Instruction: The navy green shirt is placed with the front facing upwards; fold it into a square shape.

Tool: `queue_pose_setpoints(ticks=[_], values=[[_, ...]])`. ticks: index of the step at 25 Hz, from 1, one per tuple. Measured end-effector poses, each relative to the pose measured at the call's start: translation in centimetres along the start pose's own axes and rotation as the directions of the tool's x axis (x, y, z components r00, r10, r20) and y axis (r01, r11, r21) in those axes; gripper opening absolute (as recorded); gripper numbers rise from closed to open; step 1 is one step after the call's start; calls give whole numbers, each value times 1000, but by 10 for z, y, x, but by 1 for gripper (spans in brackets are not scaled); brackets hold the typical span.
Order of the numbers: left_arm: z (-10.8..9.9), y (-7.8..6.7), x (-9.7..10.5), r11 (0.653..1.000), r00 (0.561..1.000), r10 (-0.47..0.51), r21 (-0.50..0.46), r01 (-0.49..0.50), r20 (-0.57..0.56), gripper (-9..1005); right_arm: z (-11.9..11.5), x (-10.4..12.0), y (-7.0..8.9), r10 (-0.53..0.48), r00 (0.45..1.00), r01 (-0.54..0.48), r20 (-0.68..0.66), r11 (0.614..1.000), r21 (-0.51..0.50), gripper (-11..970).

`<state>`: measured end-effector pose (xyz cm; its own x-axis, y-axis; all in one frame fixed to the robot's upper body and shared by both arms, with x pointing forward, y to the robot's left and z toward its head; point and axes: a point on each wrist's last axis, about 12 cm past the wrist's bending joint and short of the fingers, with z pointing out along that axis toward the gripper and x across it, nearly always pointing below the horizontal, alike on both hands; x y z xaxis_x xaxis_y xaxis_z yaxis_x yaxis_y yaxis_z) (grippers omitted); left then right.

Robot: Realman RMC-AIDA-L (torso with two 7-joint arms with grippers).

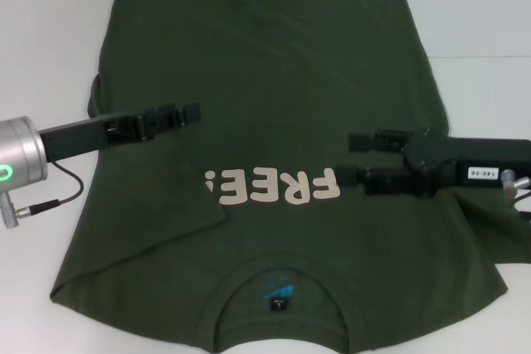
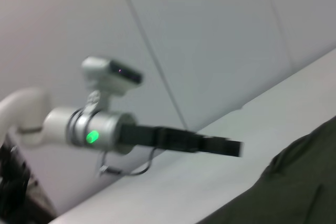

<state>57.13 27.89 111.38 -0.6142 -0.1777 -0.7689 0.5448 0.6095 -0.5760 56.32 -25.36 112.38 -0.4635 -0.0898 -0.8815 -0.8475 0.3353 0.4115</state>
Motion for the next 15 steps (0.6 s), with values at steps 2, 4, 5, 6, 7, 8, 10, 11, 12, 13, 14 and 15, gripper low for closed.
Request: queue_pose_setpoints(ticks=[2,4,5,6,7,8,10,11,12,13,14,15], values=[[-3,-5,3,998,999,42,52,-43,29,507,-4,-1,-2,48,999,-48,22,999,22,889],[-3,-11,8,988,994,98,115,-103,47,550,-9,-3,-5,111,993,-113,35,993,41,889],[-3,-13,10,983,991,121,135,-127,47,571,-11,-3,-6,139,990,-141,36,989,48,889],[-3,-15,13,976,988,148,155,-153,45,592,-13,-4,-7,173,984,-175,36,983,54,889],[-2,-16,14,972,986,162,164,-166,40,614,-16,-5,-8,206,978,-208,37,976,60,888],[0,-18,16,966,983,183,178,-186,31,635,-18,-5,-9,234,971,-237,40,969,68,888],[3,-20,20,956,976,217,196,-217,17,678,-24,-7,-12,299,953,-302,44,950,85,888],[4,-21,22,950,970,241,204,-238,11,699,-27,-8,-14,329,943,-332,48,938,95,888],[6,-21,24,944,966,260,211,-255,6,721,-30,-9,-15,356,933,-360,51,928,102,888],[7,-22,26,936,959,282,220,-275,-1,742,-32,-9,-16,382,922,-386,55,916,107,887],[9,-23,28,929,953,302,227,-293,-6,797,-36,-10,-17,413,909,-417,59,902,114,887],[10,-24,29,921,946,324,234,-312,-11,853,-40,-11,-18,438,897,-442,62,889,122,887]])
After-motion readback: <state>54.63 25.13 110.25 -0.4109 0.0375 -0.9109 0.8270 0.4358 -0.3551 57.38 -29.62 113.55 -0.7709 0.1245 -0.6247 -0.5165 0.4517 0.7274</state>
